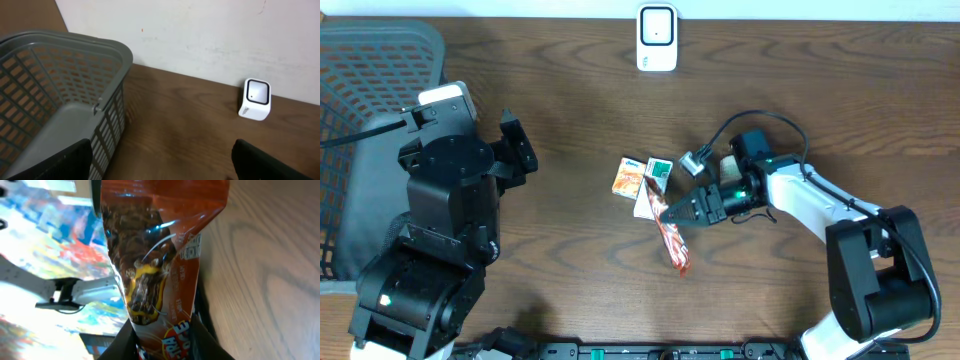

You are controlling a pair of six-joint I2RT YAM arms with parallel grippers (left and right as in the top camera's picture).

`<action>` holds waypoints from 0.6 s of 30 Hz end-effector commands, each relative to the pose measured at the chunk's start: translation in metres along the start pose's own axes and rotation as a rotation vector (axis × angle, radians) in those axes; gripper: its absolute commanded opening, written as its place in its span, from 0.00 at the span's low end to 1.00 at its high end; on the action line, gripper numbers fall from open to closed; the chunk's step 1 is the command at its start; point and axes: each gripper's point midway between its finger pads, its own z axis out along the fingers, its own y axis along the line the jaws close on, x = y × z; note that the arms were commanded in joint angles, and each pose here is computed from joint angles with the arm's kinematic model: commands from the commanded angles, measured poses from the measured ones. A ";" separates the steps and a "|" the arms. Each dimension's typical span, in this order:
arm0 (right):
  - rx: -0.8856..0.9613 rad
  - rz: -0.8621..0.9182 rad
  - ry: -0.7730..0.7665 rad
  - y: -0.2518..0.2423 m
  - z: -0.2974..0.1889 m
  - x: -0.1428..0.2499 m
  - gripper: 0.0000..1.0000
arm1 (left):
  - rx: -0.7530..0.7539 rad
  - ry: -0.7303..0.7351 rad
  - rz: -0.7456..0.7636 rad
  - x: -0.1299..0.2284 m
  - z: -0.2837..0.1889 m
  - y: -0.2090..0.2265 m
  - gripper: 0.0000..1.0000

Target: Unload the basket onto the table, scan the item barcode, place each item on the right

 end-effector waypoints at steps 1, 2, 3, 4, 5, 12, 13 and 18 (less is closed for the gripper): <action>-0.077 0.035 -0.023 0.014 -0.007 -0.015 0.01 | -0.016 0.001 -0.002 0.002 0.001 0.003 0.89; -0.077 0.016 -0.024 0.015 -0.007 -0.020 0.01 | -0.016 0.001 -0.002 0.002 0.001 0.003 0.89; -0.076 -0.005 -0.026 0.015 -0.007 -0.024 0.01 | -0.016 0.001 -0.002 0.002 0.001 0.003 0.89; -0.076 -0.035 -0.027 0.016 -0.007 -0.029 0.01 | -0.016 0.001 -0.002 0.002 0.001 0.003 0.89; -0.075 -0.081 -0.030 0.018 -0.007 -0.034 0.01 | -0.016 0.001 -0.002 0.002 0.001 0.003 0.89; -0.071 -0.604 -0.047 0.043 -0.008 -0.069 0.01 | -0.016 0.001 -0.002 0.002 0.001 0.003 0.89; -0.072 -0.650 -0.047 0.049 -0.007 -0.073 0.01 | -0.016 0.001 -0.002 0.002 0.001 0.003 0.89; -0.093 -0.906 -0.035 0.100 0.001 -0.080 0.01 | -0.016 0.001 -0.002 0.002 0.001 0.003 0.89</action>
